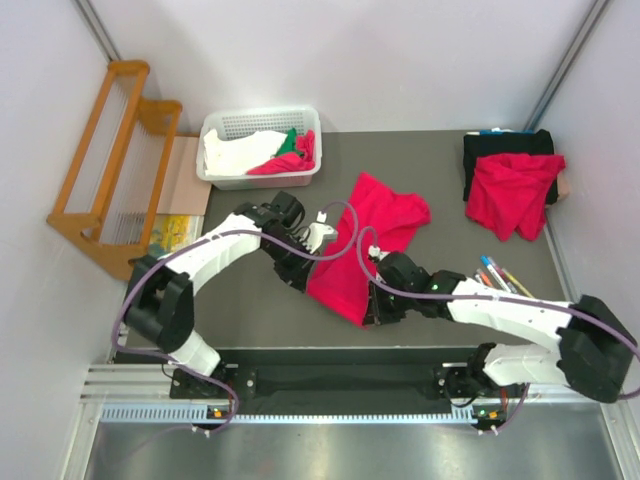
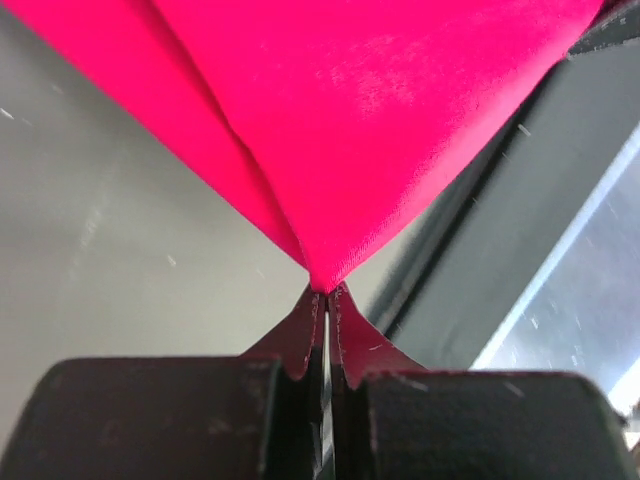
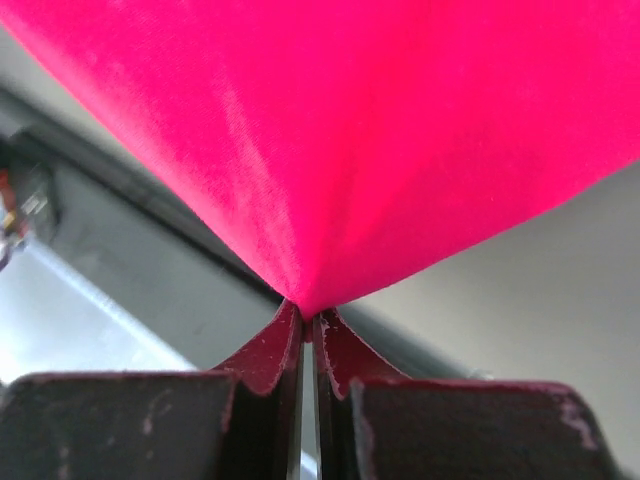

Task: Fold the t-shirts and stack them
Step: Fold the tshirt, then neatly place the folded tshirt to the corner

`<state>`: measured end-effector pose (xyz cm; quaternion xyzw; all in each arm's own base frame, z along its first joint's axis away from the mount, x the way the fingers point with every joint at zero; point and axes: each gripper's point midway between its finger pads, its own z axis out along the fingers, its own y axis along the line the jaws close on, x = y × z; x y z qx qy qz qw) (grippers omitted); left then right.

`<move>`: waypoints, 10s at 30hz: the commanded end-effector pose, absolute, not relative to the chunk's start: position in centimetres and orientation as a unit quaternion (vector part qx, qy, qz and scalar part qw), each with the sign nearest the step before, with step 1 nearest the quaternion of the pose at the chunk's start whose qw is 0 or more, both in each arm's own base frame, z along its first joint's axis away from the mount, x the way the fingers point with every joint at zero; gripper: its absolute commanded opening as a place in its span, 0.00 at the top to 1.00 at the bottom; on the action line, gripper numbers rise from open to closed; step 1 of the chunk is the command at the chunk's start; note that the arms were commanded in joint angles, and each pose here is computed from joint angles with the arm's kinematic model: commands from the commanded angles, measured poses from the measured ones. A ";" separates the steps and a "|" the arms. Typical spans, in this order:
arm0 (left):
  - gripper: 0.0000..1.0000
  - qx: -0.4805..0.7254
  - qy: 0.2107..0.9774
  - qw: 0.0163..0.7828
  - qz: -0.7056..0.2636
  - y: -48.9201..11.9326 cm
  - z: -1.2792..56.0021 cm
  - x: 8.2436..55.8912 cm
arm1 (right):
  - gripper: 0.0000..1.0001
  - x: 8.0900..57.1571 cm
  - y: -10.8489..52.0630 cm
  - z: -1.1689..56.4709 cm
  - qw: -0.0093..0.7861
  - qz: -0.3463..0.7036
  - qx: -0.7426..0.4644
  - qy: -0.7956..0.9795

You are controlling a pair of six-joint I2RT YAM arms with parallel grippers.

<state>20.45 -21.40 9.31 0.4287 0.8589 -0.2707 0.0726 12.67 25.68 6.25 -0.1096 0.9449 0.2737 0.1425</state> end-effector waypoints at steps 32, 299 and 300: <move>1.00 0.430 0.819 0.239 -0.295 -29.7 22.2 32.9 | 1.00 23.8 19.9 18.6 0.336 0.238 -0.034 0.911; 0.01 0.191 0.903 0.379 -0.075 -10.8 23.7 35.8 | 0.00 51.5 -11.1 34.7 0.534 0.295 0.379 0.696; 0.01 0.190 0.904 0.375 -0.075 -10.7 23.4 36.0 | 0.00 52.2 -10.5 34.0 0.520 0.312 0.378 0.699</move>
